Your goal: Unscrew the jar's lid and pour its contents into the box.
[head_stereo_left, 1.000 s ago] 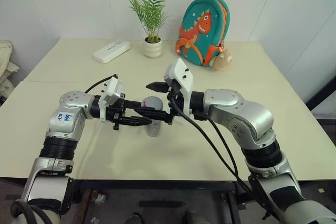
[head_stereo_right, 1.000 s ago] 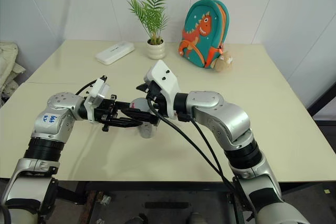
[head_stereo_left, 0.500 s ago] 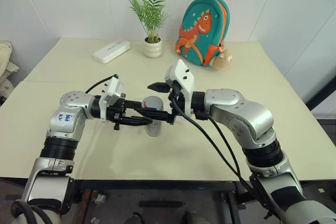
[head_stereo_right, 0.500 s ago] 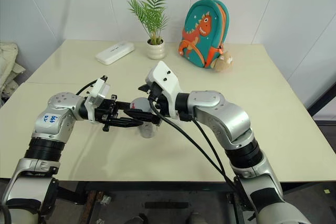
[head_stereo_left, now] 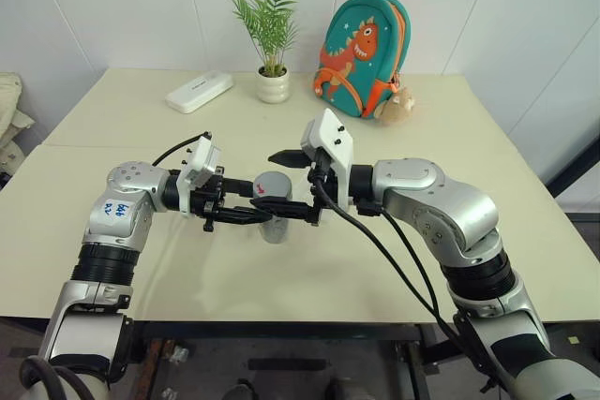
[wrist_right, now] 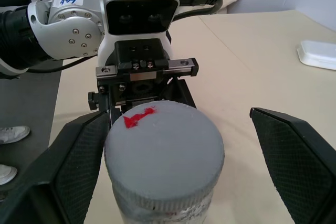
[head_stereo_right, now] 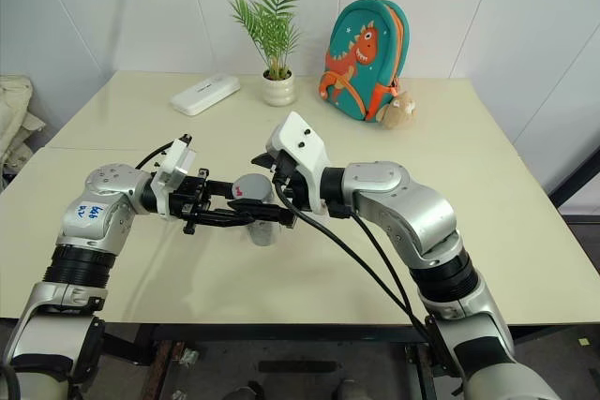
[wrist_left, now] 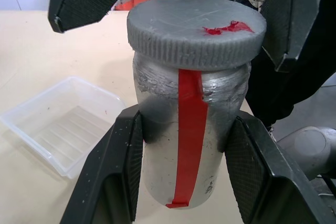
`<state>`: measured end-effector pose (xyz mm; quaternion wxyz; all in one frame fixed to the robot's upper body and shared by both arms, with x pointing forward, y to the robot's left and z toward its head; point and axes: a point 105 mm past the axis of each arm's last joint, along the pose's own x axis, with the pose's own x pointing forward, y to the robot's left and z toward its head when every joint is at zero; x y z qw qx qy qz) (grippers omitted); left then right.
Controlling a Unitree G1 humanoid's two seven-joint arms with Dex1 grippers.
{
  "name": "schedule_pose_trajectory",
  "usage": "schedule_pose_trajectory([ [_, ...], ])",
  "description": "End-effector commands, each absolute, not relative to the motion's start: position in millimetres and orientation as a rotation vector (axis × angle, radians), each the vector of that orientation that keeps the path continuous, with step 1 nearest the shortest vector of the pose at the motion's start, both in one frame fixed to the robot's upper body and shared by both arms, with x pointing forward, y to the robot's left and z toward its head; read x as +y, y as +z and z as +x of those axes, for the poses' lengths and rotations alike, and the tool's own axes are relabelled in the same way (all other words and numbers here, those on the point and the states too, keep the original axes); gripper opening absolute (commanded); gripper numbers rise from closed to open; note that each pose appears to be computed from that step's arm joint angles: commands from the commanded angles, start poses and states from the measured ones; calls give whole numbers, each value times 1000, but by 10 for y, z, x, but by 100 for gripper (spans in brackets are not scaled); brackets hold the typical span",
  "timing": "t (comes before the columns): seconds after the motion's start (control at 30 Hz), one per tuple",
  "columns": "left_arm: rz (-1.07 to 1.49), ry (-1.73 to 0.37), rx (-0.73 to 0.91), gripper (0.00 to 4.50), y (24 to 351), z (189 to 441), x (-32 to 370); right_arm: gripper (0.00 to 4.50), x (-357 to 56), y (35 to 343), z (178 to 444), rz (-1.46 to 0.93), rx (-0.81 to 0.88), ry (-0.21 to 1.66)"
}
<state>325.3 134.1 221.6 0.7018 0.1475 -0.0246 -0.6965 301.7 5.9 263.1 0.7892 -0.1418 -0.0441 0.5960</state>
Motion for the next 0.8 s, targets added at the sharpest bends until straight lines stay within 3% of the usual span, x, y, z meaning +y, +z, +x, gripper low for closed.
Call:
schedule_pose_trajectory([
  [0.03,374,-1548,-96,187,2334,3251,1327,449,63,2734,2920,-322,-151,1307],
  [0.13,374,-1547,-95,187,2333,3252,1330,389,62,2737,2917,-323,-152,1310],
  [0.27,372,-1546,-94,187,2330,3253,1329,258,57,2749,2907,-323,-156,1315],
  [0.8,337,-1568,2,187,2224,3240,1329,254,-20,3036,2947,-328,-258,1290],
])
